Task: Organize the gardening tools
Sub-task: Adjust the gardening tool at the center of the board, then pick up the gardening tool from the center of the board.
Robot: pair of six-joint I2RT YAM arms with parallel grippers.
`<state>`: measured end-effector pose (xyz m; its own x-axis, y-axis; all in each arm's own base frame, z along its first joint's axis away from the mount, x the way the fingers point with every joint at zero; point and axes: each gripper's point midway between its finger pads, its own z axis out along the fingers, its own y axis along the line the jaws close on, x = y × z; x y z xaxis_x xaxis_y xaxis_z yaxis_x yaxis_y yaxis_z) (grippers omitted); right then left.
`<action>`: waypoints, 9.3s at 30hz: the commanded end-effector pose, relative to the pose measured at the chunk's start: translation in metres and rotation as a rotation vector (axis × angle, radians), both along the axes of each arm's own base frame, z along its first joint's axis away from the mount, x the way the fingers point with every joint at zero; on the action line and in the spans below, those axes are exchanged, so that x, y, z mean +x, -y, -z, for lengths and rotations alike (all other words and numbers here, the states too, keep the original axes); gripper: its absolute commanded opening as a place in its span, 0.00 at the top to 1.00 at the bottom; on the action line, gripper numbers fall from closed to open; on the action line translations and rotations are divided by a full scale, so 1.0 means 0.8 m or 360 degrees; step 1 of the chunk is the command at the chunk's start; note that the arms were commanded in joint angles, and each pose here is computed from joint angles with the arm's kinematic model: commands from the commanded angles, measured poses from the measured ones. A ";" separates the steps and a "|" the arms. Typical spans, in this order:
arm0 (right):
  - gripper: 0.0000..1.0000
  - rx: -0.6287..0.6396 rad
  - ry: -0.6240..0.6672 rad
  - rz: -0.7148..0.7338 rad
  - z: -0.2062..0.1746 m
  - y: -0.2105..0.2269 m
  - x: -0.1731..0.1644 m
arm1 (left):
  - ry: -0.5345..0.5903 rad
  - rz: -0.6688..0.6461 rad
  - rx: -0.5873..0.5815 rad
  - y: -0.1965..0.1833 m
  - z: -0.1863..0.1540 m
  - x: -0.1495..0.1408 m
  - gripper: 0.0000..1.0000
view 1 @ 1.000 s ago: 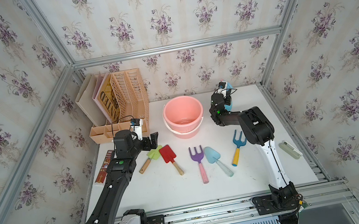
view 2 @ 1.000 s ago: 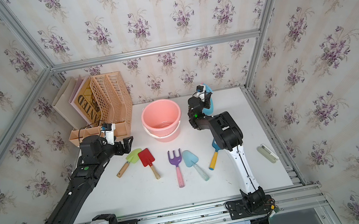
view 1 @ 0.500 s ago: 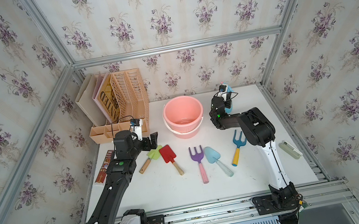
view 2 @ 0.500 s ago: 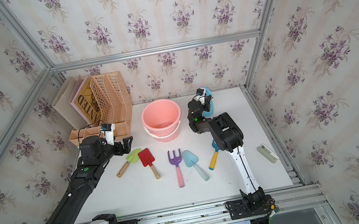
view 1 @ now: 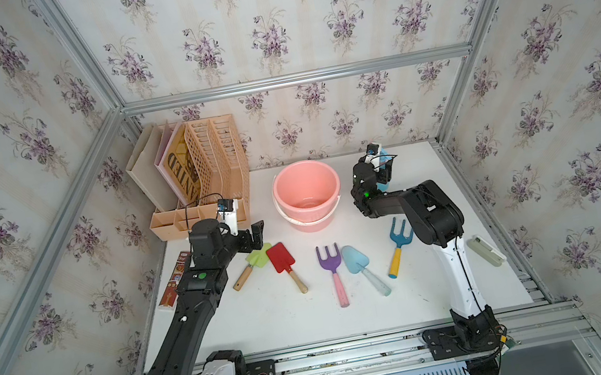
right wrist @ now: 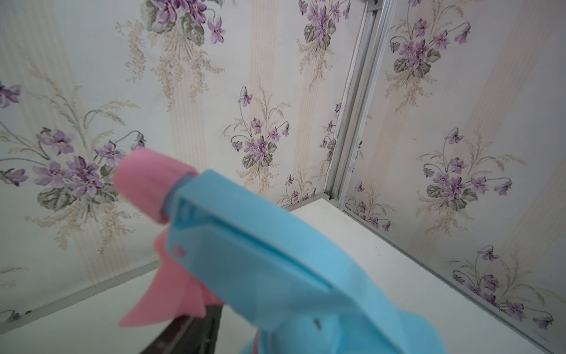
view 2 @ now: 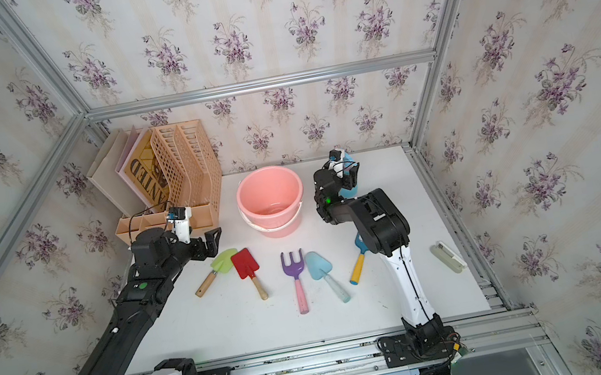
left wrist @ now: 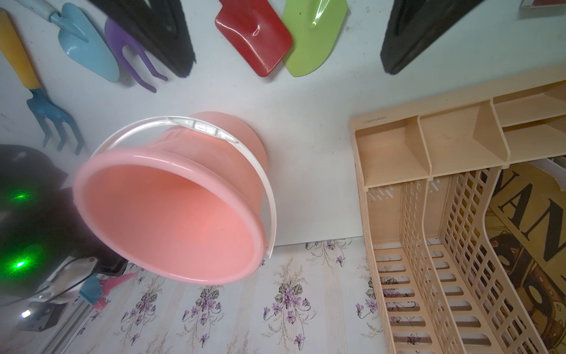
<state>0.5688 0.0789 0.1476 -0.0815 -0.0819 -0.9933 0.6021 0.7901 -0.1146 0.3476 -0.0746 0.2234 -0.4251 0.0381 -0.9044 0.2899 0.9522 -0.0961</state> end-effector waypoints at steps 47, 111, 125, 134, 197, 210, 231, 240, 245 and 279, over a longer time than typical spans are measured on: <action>0.37 0.1003 -0.0770 -0.0690 0.023 -0.027 -0.107 | 0.0104 0.0033 0.0002 0.007 -0.023 -0.005 0.01; 0.07 0.1032 -0.1009 -0.0807 0.041 -0.047 -0.142 | -0.0190 -0.0016 0.0033 0.001 0.013 -0.024 0.01; 0.00 0.1310 -0.1329 -0.0708 0.050 -0.047 -0.255 | -0.0401 0.0086 -0.0055 0.019 0.034 -0.045 0.01; 0.03 0.1384 -0.1419 -0.0564 0.038 -0.037 -0.326 | -0.0515 0.0345 -0.0156 0.054 0.035 -0.050 0.01; 0.53 0.1448 -0.1730 -0.0284 0.172 -0.034 -0.400 | -0.0635 0.0524 -0.0251 0.077 0.043 -0.059 0.01; 0.53 0.1486 -0.1780 -0.0330 0.174 -0.046 -0.420 | -0.0640 0.0508 -0.0240 0.075 0.045 -0.059 0.01; 0.78 0.1469 -0.1918 -0.0306 0.213 -0.046 -0.443 | -0.0629 0.0498 -0.0236 0.074 0.041 -0.062 0.01; 1.00 0.1340 -0.1803 -0.0355 0.191 -0.038 -0.423 | -0.0617 0.0499 -0.0252 0.075 0.035 -0.060 0.01; 1.00 0.1167 -0.1660 -0.0469 0.147 -0.038 -0.394 | -0.0589 0.0534 -0.0304 0.082 0.021 -0.057 0.01; 1.00 0.0740 -0.0502 -0.2110 -0.177 -0.239 -0.419 | -0.0227 0.1288 -0.0938 0.212 -0.137 -0.070 0.01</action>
<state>0.2334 0.2487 0.2655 -0.4894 0.0252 -0.8717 -0.5027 0.8087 0.3056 0.2993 -0.2321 0.2974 -0.6532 -0.0460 -0.7558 0.6860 0.3866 -0.6164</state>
